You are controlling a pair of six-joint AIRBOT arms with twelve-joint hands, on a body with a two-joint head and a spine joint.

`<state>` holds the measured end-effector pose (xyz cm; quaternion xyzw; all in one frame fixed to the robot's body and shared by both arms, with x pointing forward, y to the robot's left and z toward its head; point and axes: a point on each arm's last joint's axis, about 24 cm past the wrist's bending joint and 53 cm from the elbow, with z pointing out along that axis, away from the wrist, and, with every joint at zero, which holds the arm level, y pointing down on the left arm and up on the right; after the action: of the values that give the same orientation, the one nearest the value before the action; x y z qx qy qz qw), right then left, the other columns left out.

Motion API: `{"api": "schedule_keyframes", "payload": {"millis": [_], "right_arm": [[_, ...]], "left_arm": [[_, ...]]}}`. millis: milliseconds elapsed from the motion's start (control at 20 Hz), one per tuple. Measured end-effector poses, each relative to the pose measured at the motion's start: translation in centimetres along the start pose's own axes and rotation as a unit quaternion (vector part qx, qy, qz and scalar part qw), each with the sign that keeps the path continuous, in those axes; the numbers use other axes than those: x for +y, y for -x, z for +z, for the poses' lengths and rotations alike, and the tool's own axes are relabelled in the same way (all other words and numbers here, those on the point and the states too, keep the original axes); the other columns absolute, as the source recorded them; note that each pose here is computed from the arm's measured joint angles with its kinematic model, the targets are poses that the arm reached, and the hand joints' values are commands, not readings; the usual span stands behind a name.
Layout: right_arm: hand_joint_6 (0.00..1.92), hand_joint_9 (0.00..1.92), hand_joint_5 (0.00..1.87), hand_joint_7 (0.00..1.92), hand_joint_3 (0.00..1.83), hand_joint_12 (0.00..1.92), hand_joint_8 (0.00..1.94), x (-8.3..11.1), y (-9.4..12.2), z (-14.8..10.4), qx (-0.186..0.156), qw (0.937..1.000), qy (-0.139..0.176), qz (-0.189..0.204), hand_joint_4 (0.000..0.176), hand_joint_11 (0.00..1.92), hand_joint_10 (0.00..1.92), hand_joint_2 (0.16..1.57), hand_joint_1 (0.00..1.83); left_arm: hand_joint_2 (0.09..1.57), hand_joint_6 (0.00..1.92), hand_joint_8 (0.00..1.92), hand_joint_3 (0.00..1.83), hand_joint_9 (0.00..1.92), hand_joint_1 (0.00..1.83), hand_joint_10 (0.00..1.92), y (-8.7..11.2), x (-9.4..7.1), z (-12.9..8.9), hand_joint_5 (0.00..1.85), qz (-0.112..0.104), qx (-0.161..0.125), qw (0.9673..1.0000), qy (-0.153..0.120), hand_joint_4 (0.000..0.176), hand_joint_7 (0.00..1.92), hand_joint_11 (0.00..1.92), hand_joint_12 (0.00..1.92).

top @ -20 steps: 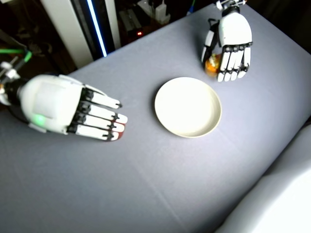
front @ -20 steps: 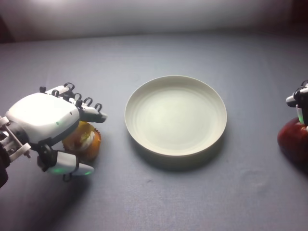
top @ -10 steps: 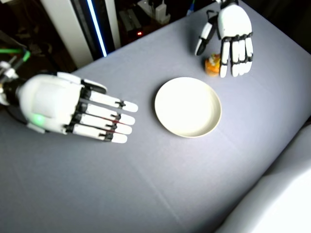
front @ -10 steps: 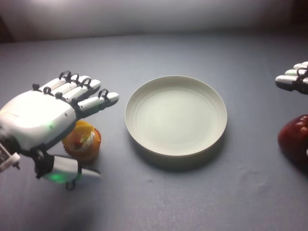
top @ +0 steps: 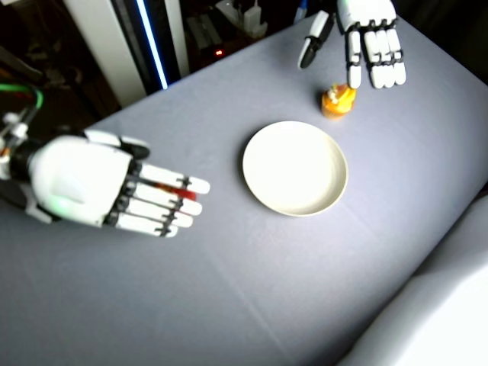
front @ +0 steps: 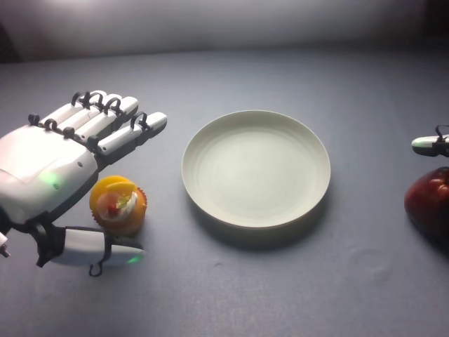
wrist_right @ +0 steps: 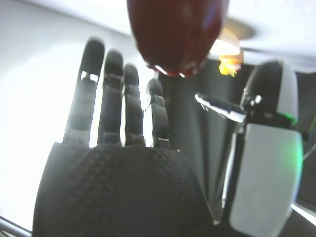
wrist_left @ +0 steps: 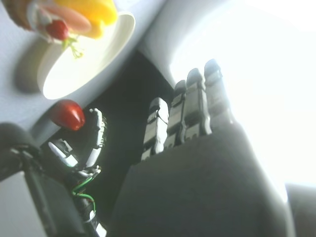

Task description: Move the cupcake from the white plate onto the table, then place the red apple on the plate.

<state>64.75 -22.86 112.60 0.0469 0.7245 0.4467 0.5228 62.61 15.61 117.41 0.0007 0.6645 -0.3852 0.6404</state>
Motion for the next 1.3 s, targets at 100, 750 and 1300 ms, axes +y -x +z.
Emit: {"api": "schedule_keyframes", "payload": {"millis": [100,750,1300], "right_arm": [[0.01,0.9,0.67,0.81,0.0,1.05,0.02,0.2,-0.1,1.0,-0.001,1.0,0.004,0.003,0.0,0.54,0.07,0.89,1.09],[1.04,0.94,0.9,1.01,0.0,1.27,0.95,3.7,1.1,3.7,-0.023,0.9982,0.056,0.001,0.0,0.71,1.13,1.11,1.4],[0.62,1.16,1.19,1.37,0.01,1.28,0.3,15.5,-1.8,15.8,-0.002,0.9797,0.2,0.007,0.013,0.81,0.53,1.0,1.28]], "left_arm": [[0.84,0.01,0.0,0.01,0.0,0.68,0.0,-0.7,0.4,-0.2,0.05,-0.007,0.009,0.9999,0.005,0.176,0.0,0.03,0.02],[0.86,0.0,0.0,0.0,0.0,0.66,0.0,-1.0,0.8,-0.3,0.06,-0.022,0.012,0.9996,0.012,0.176,0.0,0.01,0.01],[0.86,0.0,0.0,0.0,0.0,0.75,0.0,0.2,-0.3,-0.8,0.03,-0.042,-0.017,0.9989,-0.012,0.174,0.0,0.05,0.02]]}}
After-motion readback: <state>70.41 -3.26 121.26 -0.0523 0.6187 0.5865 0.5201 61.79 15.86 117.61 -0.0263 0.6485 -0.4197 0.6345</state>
